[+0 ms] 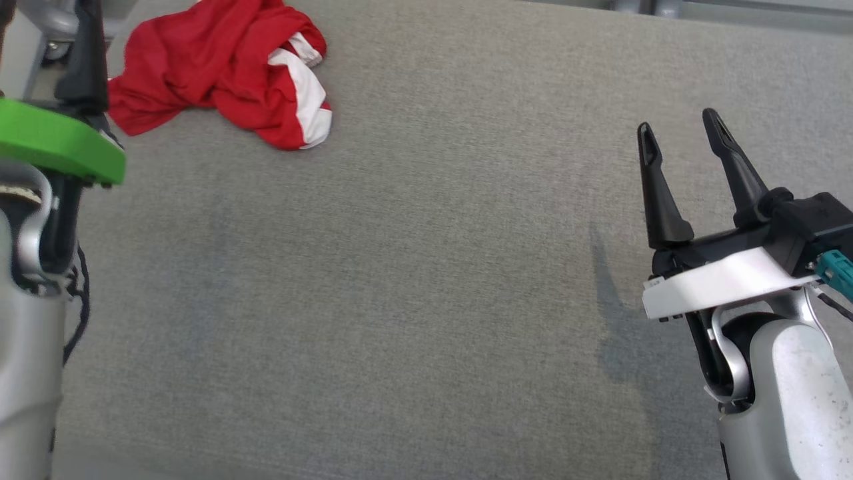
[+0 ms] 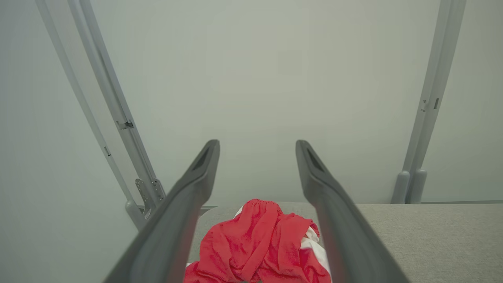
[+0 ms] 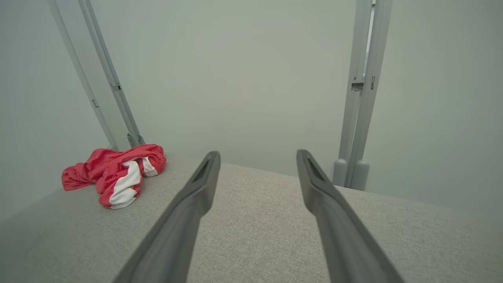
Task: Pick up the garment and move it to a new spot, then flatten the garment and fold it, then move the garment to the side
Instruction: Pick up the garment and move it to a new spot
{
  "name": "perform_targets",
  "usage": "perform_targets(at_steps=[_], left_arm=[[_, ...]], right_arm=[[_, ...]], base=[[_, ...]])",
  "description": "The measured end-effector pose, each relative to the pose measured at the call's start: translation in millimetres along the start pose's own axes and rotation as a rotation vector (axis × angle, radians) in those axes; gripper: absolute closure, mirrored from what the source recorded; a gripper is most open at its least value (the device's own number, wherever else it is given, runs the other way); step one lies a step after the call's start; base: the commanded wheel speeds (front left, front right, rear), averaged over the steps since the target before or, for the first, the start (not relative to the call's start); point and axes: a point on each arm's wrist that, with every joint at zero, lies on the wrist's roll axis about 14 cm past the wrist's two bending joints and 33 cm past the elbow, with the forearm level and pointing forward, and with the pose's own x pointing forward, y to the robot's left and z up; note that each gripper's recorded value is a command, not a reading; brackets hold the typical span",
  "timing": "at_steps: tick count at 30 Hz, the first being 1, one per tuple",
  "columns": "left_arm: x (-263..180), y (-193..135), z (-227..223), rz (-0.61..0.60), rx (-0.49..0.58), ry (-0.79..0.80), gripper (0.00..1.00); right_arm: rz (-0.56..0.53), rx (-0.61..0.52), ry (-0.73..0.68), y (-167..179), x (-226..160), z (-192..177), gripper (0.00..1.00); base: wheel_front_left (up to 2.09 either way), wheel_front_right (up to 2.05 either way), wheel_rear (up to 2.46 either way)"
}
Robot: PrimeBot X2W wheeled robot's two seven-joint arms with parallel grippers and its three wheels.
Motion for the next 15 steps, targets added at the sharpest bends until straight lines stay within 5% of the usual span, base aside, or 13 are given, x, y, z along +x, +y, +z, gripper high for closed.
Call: perform_targets(at_steps=[5,15], left_arm=[[58,-10,-23,-0.055,-0.099,0.129,0.0],[116,-37,-141,-0.145,0.037,0.483,0.0]], right_arm=[[-0.066,-0.027,0.014,-30,-1,-10,0.0],[-0.242,-0.066,0.125,-100,-30,-59,0.0]], base=[[0.0,0.0,0.0],[0.0,0.0,0.0]])
